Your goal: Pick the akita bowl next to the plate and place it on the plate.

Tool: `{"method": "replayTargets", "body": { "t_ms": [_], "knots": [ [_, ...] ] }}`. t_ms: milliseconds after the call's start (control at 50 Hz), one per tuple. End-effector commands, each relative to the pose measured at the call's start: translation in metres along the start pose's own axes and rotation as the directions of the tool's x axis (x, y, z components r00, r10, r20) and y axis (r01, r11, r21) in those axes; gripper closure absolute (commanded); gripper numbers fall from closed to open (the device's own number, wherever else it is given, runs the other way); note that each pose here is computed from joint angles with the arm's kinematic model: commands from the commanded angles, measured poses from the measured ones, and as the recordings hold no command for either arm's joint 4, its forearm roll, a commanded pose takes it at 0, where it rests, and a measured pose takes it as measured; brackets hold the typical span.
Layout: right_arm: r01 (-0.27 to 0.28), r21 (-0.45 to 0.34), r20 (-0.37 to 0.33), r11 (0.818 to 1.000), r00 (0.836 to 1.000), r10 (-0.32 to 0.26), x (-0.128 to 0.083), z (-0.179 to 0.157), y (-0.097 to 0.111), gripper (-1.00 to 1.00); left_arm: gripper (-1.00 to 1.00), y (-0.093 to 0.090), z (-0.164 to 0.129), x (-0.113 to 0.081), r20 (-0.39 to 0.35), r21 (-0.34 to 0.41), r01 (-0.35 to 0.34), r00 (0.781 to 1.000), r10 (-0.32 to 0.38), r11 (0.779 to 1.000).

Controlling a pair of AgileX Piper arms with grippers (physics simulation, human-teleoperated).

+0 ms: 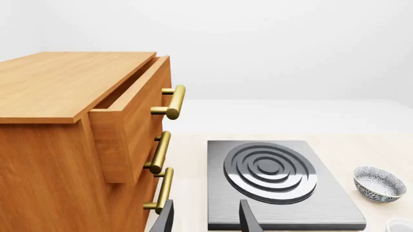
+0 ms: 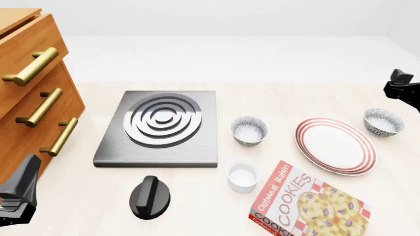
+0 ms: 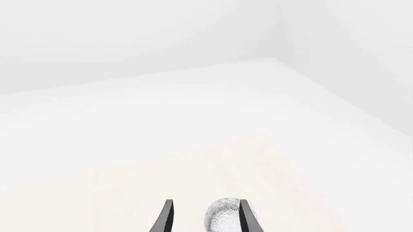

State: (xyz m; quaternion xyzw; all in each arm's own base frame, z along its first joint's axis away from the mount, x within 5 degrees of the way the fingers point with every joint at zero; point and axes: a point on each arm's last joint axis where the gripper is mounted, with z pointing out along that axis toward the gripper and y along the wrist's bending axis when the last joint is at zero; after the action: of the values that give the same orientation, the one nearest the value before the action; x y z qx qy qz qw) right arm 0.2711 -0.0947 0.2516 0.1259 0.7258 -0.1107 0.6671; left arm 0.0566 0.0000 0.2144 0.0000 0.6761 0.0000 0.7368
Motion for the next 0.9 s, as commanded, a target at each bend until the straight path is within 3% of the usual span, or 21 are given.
{"method": "replayTargets", "body": {
  "t_ms": [20,900],
  "knots": [
    [-0.009,0.022,-0.01,1.0,1.0,0.009,0.003,0.005,-0.006,-1.0,-1.0,0.0,0.0,0.0,0.0,0.0,0.0,1.0,0.0,1.0],
    [-0.048,0.112,-0.043,0.993,0.998,0.053,0.014,0.021,-0.034,-1.0,-1.0,0.0,0.0,0.0,0.0,0.0,0.0,1.0,0.0,1.0]
  ]
}}
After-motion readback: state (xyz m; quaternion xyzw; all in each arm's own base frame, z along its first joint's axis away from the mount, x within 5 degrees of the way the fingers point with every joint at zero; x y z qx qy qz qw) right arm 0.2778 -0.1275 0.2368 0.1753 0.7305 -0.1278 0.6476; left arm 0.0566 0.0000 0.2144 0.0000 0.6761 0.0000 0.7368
